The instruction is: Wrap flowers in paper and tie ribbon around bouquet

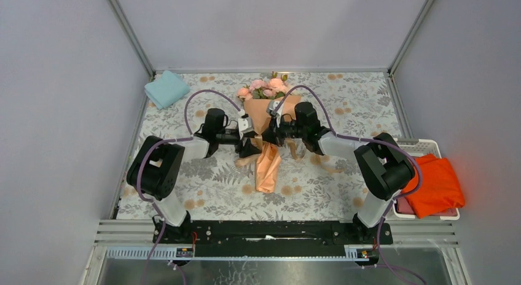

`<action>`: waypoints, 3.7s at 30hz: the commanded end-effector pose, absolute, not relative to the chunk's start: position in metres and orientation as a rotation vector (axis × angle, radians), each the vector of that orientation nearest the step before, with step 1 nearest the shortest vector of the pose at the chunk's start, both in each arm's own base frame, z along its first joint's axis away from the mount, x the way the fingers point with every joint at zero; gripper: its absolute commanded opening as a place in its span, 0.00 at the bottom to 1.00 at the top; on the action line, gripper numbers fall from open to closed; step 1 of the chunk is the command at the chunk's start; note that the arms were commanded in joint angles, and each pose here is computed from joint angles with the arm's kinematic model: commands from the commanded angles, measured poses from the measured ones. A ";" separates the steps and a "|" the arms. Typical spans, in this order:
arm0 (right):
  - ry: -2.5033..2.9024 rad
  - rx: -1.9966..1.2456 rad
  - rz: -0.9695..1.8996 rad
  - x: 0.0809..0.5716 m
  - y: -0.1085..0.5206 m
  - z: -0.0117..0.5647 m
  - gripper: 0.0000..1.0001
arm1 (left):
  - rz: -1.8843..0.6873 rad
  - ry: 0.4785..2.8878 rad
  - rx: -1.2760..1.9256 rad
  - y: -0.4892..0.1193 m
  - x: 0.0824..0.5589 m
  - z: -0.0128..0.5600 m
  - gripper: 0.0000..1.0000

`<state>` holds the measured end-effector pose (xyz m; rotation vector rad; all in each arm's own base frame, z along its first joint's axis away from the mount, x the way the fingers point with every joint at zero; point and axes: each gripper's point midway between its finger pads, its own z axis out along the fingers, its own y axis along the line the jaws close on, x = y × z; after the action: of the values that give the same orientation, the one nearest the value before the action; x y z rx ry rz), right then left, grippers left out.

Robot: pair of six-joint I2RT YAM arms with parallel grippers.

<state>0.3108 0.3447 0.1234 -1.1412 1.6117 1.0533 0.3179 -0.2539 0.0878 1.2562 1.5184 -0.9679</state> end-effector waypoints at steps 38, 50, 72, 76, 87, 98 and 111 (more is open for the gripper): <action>2.859 -0.033 -0.005 0.259 0.119 0.020 0.60 | -1.003 1.501 1.137 -0.263 0.325 0.098 0.00; 2.539 -0.395 0.351 0.295 0.167 0.134 0.00 | -0.944 1.474 1.179 -0.262 0.322 0.094 0.00; 1.918 -0.745 1.023 0.379 0.434 0.290 0.14 | -0.874 1.387 1.256 -0.263 0.300 0.095 0.00; 1.949 -0.838 0.948 0.379 0.421 0.287 0.54 | -0.877 1.391 1.251 -0.263 0.300 0.094 0.00; 1.375 -1.100 0.980 0.306 0.337 0.259 0.61 | -0.877 1.394 1.233 -0.263 0.301 0.094 0.00; 1.384 -1.181 0.950 0.289 0.354 0.185 0.58 | -0.871 1.412 1.230 -0.262 0.302 0.092 0.00; 1.498 -1.244 0.986 0.282 0.354 0.147 0.43 | -0.864 1.425 1.229 -0.262 0.307 0.092 0.00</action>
<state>0.2771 0.3475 0.1348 -1.2263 1.5516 0.9990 0.2997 -0.2588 0.0817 1.2251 1.4712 -0.8923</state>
